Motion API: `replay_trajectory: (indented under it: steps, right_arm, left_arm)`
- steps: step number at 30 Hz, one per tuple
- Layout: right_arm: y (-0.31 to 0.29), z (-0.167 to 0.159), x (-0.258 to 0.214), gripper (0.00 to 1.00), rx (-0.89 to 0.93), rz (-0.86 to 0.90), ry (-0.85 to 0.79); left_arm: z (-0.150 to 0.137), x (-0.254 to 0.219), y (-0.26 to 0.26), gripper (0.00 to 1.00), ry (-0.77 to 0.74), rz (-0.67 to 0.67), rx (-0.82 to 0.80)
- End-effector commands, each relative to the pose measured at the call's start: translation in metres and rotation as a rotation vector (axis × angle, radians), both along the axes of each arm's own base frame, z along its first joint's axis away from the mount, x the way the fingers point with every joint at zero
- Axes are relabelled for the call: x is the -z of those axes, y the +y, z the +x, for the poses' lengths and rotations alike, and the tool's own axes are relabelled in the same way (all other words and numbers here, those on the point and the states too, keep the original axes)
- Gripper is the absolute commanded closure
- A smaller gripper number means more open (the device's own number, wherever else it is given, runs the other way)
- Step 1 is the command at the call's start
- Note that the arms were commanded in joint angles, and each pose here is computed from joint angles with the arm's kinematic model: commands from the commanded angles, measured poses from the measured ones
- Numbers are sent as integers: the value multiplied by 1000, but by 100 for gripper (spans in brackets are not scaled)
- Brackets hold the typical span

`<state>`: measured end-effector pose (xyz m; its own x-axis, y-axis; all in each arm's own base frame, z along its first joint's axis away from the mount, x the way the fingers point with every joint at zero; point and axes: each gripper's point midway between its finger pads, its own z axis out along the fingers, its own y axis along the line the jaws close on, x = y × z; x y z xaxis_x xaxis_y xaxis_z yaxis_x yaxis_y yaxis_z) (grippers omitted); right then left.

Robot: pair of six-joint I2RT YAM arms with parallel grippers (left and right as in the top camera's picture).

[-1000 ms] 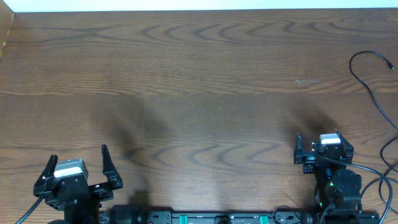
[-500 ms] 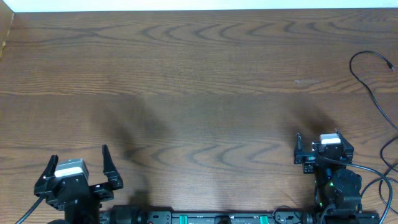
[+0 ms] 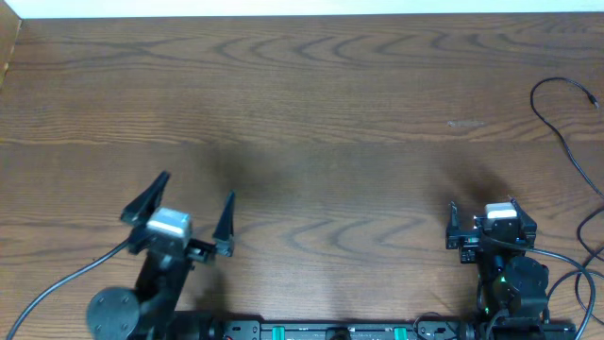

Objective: Untangle cables

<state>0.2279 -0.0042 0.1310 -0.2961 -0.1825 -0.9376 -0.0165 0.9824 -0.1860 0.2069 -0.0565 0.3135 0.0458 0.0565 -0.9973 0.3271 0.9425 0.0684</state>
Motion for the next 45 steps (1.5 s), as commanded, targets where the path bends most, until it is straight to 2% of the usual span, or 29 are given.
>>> replay_trajectory:
  steps: [1, 8, 16, 32, 45]
  right_arm:
    - [-2, 0, 0, 1, 16, 12, -4]
    - [-2, 0, 0, 1, 15, 12, -4]
    - [-2, 0, 0, 1, 16, 12, -4]
    - [-2, 0, 0, 1, 16, 12, -4]
    - [-2, 0, 0, 1, 15, 12, -4]
  left_arm:
    - [0, 20, -10, 2, -8, -8, 64]
    - [6, 65, -10, 2, -63, 26, 62]
    - [16, 103, -7, 2, -19, 92, 46]
    - [25, 177, 17, 2, 222, 105, -90]
    - [24, 179, 17, 2, 232, 105, -92]
